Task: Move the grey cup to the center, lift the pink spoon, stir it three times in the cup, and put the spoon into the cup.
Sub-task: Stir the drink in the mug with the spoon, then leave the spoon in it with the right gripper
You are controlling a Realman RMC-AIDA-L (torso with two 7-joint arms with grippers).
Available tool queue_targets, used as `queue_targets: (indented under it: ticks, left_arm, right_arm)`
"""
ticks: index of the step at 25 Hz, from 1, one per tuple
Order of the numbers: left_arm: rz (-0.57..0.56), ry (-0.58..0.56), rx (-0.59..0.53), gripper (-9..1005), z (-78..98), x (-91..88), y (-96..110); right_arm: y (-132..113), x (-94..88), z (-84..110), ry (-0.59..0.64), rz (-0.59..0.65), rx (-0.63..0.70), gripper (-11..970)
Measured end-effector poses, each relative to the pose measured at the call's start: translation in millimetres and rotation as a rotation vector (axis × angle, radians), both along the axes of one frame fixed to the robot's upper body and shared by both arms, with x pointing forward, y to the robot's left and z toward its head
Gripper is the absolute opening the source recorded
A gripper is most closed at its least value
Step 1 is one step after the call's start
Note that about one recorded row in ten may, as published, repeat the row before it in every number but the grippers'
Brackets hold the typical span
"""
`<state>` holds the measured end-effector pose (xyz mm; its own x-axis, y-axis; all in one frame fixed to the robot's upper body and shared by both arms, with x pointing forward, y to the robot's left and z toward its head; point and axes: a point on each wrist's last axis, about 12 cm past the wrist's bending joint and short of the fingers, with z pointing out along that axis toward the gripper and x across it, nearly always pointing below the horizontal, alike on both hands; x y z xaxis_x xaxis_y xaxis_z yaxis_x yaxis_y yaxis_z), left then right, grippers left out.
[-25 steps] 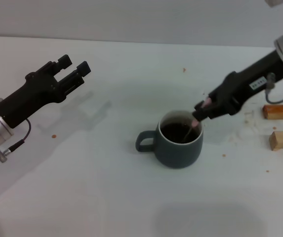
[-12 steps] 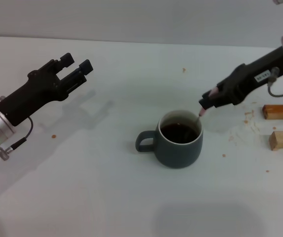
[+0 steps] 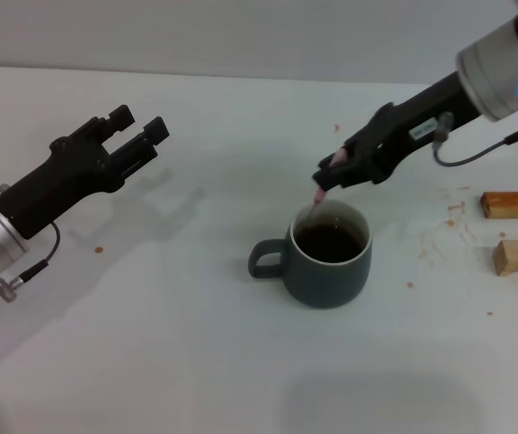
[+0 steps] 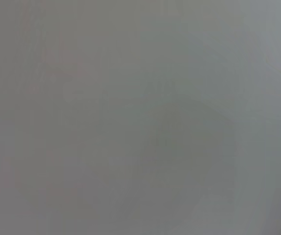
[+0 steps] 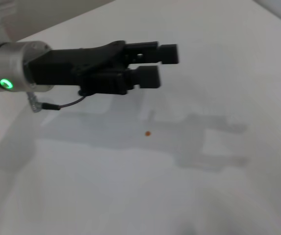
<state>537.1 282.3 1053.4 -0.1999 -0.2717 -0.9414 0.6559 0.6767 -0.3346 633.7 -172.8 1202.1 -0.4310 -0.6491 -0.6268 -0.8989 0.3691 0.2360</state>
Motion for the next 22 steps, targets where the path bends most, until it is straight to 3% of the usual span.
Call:
queue_targets:
  ticks: [7, 15, 22]
  left_arm:
    - [0.006, 0.004, -0.002, 694, -1.5, -2.2, 1]
    - [0.004, 0.005, -0.008, 694, -2.1, -2.7, -1]
    - [-0.002, 0.003, -0.010, 694, -1.5, -0.4, -6]
  right_arm:
    - [5, -9.3, -3.4, 0.034, 0.052, -0.012, 118]
    - [-23, -17.2, -12.1, 0.070, -0.003, -0.023, 117]
    - [-44, -13.6, -18.6, 0.050, -0.097, -0.020, 117]
